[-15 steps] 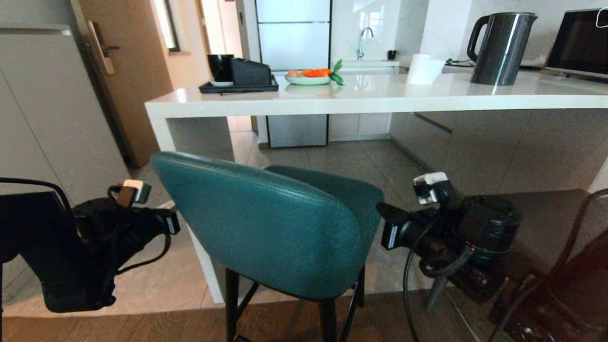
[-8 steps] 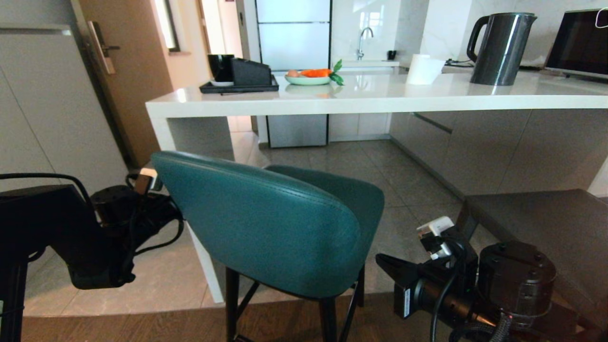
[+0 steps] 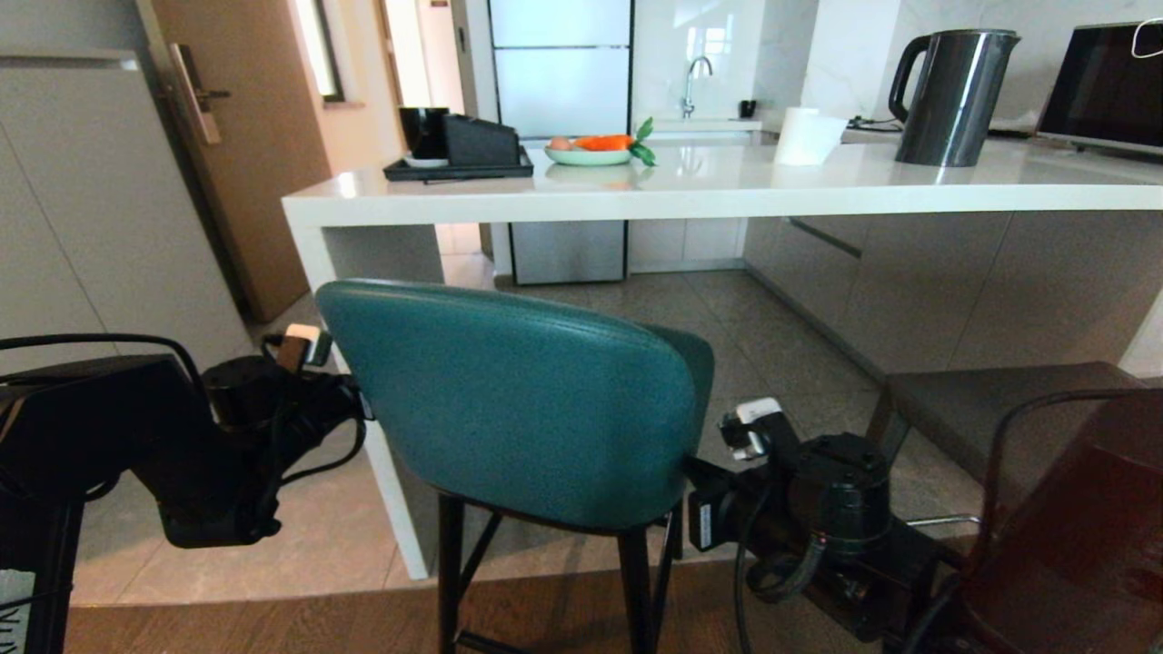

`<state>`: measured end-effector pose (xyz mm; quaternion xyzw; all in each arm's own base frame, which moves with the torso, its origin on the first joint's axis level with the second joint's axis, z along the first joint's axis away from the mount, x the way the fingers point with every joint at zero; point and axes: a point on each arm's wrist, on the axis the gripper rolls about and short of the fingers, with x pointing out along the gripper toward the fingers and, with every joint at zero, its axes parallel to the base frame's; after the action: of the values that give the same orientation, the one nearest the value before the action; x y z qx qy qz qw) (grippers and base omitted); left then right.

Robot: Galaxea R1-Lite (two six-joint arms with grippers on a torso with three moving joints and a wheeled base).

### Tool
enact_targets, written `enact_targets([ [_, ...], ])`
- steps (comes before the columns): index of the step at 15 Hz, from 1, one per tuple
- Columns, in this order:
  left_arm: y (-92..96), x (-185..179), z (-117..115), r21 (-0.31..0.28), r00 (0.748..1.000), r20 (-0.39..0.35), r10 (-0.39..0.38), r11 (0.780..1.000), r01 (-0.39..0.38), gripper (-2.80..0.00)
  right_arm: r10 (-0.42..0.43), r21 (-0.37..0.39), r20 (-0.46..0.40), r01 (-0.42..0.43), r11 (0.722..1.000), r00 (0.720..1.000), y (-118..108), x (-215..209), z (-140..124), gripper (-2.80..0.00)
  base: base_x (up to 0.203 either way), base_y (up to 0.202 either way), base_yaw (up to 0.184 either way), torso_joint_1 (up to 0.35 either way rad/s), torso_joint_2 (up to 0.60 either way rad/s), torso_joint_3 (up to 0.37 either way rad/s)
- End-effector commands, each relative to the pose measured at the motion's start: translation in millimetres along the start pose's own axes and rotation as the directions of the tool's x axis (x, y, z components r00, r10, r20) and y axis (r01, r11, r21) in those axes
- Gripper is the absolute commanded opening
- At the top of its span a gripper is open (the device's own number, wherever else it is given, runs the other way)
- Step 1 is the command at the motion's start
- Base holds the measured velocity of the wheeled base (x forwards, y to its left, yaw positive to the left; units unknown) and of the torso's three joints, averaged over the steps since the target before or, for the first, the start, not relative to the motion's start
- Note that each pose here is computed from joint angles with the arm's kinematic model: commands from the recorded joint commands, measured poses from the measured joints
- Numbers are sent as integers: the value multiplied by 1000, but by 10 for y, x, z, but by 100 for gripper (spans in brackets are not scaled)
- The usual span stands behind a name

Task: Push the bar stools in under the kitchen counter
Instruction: Push the blue chair back under the dining table

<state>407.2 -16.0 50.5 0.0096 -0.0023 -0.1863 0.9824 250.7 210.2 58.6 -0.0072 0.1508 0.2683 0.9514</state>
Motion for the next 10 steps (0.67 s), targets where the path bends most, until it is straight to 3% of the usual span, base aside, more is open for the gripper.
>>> enact_targets([
  [1, -77, 16, 14, 5, 999, 8, -32, 999, 32, -280, -7, -3, -62, 7, 1000, 998, -56, 331, -264, -280, 0, 0, 0, 0, 0, 0],
  [5, -172, 12, 3, 2, 999, 1, -52, 999, 52, -280, -72, 12, -51, 73, 997, 996, -305, 373, -232, -280, 0, 0, 0, 0, 0, 0],
  [10, -300, 37, -6, 0, 998, 0, -70, 998, 70, -280, -168, 33, 34, 166, 986, 985, -701, 510, -3, -280, 0, 0, 0, 0, 0, 0],
])
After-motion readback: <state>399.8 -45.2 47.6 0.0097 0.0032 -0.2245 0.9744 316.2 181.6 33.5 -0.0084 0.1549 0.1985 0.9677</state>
